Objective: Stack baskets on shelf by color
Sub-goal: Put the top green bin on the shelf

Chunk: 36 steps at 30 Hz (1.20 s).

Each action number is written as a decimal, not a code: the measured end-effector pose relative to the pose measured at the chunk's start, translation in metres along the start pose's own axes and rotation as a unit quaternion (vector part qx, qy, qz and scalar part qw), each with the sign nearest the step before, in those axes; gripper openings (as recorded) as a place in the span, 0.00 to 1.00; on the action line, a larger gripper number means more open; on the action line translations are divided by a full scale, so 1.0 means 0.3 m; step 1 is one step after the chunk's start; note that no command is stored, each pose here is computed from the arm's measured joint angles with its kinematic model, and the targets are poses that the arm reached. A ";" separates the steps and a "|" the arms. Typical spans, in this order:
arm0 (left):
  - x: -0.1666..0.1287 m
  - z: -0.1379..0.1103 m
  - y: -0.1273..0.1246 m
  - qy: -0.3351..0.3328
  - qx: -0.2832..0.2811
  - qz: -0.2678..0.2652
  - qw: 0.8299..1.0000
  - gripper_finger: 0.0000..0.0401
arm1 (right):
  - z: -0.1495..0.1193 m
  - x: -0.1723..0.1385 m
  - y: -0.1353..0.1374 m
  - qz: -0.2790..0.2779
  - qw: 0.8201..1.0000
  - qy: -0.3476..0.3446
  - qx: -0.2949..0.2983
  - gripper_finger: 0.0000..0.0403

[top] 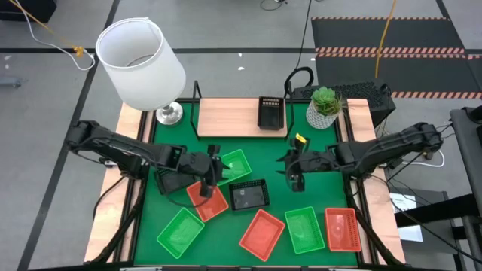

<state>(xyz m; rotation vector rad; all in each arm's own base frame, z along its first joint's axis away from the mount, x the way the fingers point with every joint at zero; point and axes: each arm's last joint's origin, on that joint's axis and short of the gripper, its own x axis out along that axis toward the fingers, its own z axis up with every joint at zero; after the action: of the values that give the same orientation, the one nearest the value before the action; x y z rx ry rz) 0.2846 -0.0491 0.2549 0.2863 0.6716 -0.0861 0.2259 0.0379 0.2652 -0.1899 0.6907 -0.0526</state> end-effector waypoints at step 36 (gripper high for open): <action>0.097 -0.185 -0.031 0.280 0.258 -0.016 0.925 0.38 | -0.091 0.010 0.005 0.001 1.000 -0.015 -0.020 0.41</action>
<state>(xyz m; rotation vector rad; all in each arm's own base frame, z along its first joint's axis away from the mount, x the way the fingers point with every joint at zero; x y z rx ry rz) 0.2723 -0.0416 0.1931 0.8278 1.2225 -0.2185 0.2107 0.0348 0.2423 -0.2272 0.6613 -0.0344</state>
